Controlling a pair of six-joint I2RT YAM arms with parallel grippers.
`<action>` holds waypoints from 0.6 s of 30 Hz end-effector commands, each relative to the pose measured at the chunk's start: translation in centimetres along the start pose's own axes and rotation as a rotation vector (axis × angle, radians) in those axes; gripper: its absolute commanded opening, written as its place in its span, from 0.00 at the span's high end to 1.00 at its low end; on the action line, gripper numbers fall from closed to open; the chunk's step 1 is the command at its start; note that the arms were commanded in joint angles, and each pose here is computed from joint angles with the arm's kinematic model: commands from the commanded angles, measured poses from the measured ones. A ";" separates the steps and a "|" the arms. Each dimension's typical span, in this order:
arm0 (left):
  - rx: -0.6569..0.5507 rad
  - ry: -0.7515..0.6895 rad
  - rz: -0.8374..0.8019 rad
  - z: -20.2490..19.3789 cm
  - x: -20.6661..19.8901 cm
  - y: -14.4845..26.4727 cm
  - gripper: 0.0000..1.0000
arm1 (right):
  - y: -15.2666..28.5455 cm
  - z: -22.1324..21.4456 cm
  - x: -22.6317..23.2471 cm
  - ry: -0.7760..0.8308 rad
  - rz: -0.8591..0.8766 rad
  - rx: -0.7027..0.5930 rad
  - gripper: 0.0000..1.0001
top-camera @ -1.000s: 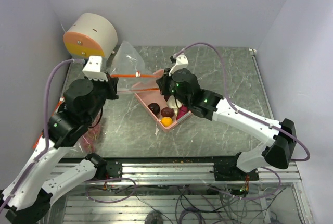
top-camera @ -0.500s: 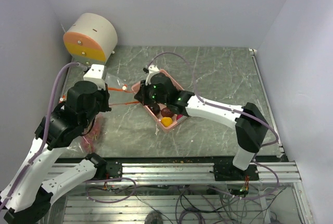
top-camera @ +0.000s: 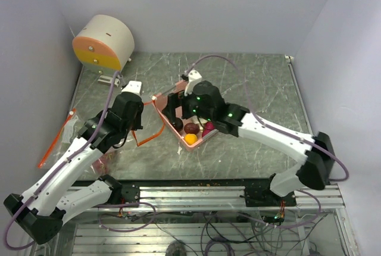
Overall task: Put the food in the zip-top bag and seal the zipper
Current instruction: Open the zipper of the food storage bag, then pick up the fake vegetable from the bin.
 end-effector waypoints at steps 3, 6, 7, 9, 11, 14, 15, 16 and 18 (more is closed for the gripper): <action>-0.066 0.068 0.006 0.9 -0.3 -1.0 0.93 | 4.8 1.0 -5.2 0.009 -0.245 -0.029 0.00; -0.075 0.069 0.016 1.0 -0.1 -0.8 0.93 | 5.3 -0.2 -9.6 -0.028 -0.377 0.021 0.02; -0.080 0.067 0.014 1.0 -0.1 -0.8 0.93 | 5.4 -0.6 -10.8 -0.044 -0.398 0.036 0.03; -0.093 0.065 0.003 1.2 -0.2 -0.8 0.93 | 5.3 -1.9 -12.8 -0.066 -0.432 0.083 0.04; -0.103 0.068 -0.012 1.4 -0.4 -0.7 0.93 | 5.0 -2.7 -14.3 -0.056 -0.480 0.115 0.05; -0.107 0.067 -0.027 1.5 -0.7 -0.7 0.93 | 4.0 -4.1 -16.1 -0.030 -0.541 0.172 0.05; -0.109 0.067 -0.029 1.5 -0.7 -0.6 0.93 | 3.5 -4.5 -16.6 -0.027 -0.551 0.185 0.05; -0.110 0.065 -0.031 1.6 -0.7 -0.6 0.93 | 3.1 -4.8 -17.1 -0.024 -0.554 0.193 0.05; -0.115 0.069 -0.035 1.6 -0.7 -0.5 0.93 | 2.1 -5.5 -18.0 -0.027 -0.555 0.209 0.06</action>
Point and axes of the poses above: each gripper's point midway between its finger pads, its own y axis back along the fingers, its own x axis along the line the jaws close on, z = x × y, the point moved 2 cm from there along y, back along the fingers, and after that the axes turned 12 degrees about -y, right-handed, at the moved point
